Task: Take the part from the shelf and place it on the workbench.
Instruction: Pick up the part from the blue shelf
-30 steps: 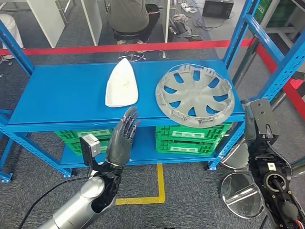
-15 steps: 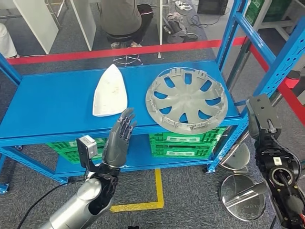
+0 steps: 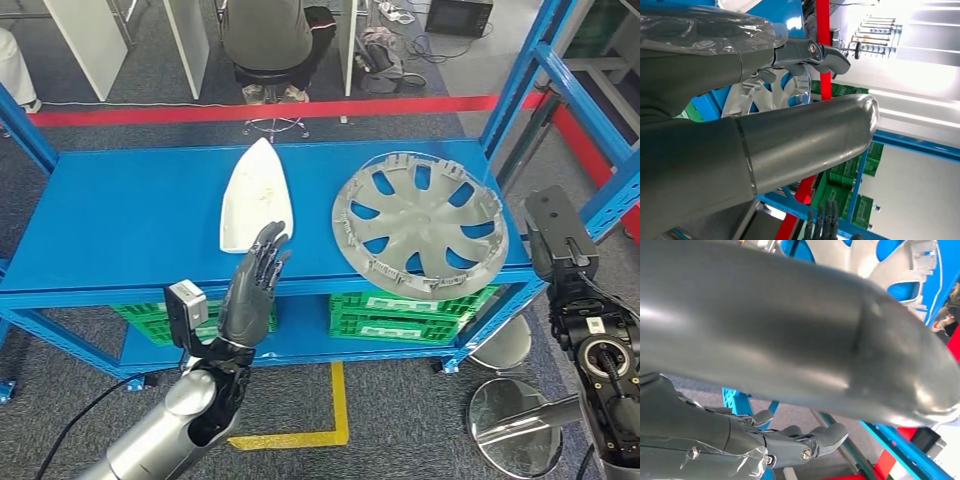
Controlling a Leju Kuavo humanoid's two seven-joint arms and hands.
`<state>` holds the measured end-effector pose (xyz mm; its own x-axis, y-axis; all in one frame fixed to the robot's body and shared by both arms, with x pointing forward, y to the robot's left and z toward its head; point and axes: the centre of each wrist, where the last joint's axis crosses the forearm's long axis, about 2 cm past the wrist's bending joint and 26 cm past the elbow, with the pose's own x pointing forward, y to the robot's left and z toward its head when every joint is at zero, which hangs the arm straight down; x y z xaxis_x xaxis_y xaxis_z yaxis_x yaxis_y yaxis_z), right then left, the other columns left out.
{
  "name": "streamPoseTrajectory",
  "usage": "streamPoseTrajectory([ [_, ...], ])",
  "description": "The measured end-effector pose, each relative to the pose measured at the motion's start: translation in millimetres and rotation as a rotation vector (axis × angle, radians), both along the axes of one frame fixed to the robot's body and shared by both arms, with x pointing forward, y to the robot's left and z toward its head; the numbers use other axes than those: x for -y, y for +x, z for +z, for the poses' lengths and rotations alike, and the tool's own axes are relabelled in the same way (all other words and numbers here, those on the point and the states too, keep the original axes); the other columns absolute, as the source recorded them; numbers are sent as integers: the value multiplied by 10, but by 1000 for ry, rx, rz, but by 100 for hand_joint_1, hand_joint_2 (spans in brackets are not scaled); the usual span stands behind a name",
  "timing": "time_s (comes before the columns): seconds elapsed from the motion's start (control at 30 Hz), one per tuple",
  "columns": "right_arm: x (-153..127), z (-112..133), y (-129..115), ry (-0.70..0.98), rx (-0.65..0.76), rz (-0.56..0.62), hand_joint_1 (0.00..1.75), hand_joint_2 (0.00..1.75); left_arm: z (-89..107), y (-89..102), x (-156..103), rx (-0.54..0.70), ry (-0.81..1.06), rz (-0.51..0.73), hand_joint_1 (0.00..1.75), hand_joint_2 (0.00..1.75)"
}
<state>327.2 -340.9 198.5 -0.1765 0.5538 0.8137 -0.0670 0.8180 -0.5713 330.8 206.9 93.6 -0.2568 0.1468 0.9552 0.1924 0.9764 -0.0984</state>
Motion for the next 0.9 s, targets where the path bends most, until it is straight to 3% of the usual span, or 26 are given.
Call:
streamPoseTrajectory([
  [0.3, 50, 58, 198, -231, -110, 110, 0, 0, 49, 50, 27, 29, -21, -27, 0, 0],
  [0.5, 74, 47, 455, -440, -236, 278, 0, 0, 51, 55, 32, 28, -23, -16, 0, 0],
  [0.73, 92, -35, 604, -496, -318, 326, 0, 0, 48, 54, 29, 23, -20, -7, 0, 0],
  [0.9, 104, -82, 718, -539, -368, 423, 0, 0, 30, 36, 22, 14, -16, 1, 0, 0],
])
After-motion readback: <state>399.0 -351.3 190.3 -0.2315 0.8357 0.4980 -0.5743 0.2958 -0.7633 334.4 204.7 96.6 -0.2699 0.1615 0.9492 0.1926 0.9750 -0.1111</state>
